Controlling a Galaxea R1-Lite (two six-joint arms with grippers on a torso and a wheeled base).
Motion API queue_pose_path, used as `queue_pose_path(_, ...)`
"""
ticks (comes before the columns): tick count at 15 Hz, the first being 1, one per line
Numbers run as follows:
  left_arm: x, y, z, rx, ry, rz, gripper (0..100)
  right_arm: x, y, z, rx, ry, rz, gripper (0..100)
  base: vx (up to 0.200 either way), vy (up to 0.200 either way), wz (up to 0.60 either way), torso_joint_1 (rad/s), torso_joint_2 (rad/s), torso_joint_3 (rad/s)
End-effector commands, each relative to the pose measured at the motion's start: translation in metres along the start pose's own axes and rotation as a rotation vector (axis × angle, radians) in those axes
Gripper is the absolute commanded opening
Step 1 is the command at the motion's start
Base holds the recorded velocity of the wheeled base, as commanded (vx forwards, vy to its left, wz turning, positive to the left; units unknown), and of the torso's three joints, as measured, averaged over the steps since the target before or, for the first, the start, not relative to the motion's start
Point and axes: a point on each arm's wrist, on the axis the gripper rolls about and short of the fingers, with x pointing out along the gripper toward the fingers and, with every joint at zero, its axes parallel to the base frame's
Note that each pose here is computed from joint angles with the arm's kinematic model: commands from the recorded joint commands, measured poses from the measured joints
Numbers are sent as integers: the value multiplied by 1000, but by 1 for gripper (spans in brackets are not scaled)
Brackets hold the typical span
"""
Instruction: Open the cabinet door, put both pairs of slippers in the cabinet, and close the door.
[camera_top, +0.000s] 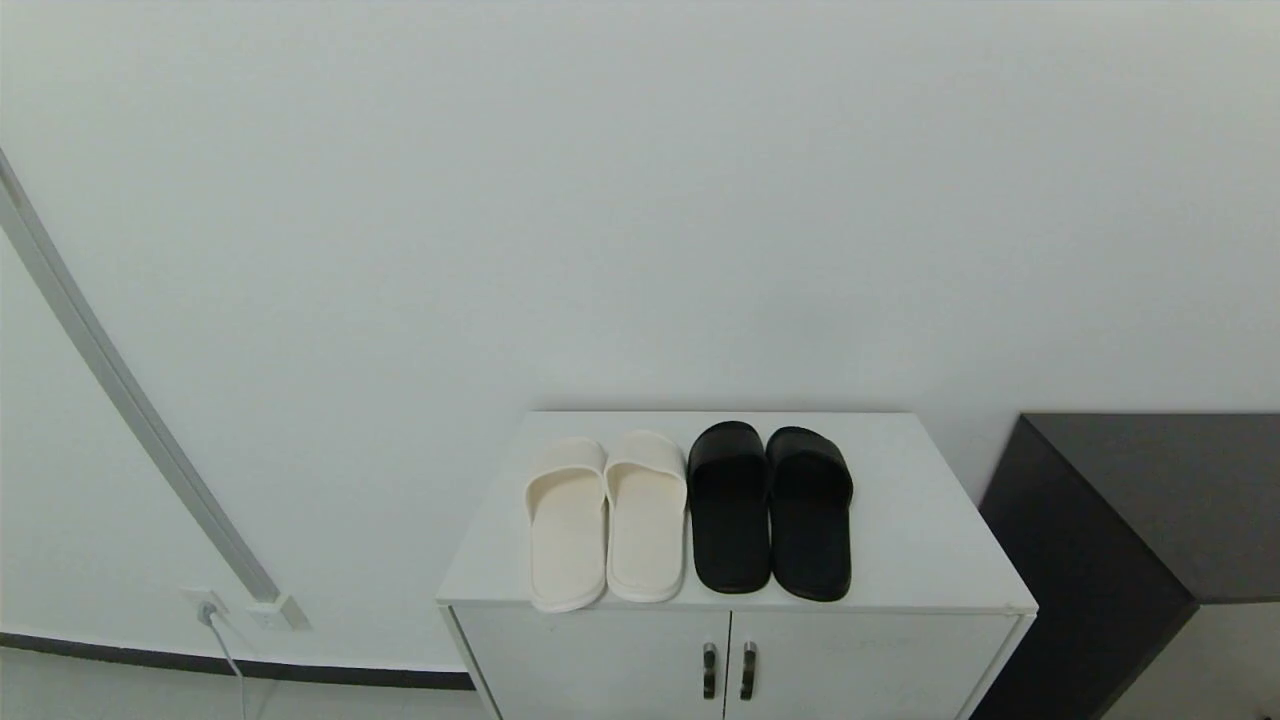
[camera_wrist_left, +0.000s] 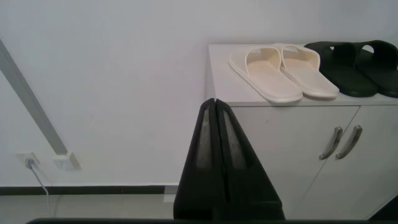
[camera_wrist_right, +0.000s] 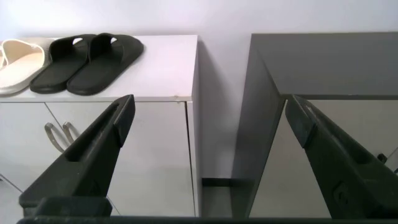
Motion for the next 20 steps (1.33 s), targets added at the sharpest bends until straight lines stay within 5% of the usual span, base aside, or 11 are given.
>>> queue_pose_path(1,0,0,0,0,2,1,0,0,0,0,1,0,1,100,0,0,0,0,0,0)
queue_pose_path(8,0,0,0,0,0,1,0,0,0,0,19,-4,2,100,0,0,0,0,0,0)
queue_pose_path(9,0,0,0,0,0,-1,0,-2,0,10,36,-39,3,100,0,0,0,0,0,0)
queue_pose_path(10,0,0,0,0,0,1,0,-7,0,54,108,-86,12,100,0,0,0,0,0,0)
queue_pose_path(15,0,0,0,20,2,1,0,21,2,44,71,179,119,100,0,0,0,0,0,0)
queue_pose_path(20,0,0,0,20,2,1,0,66,4,64,66,311,202,100,0,0,0,0,0,0)
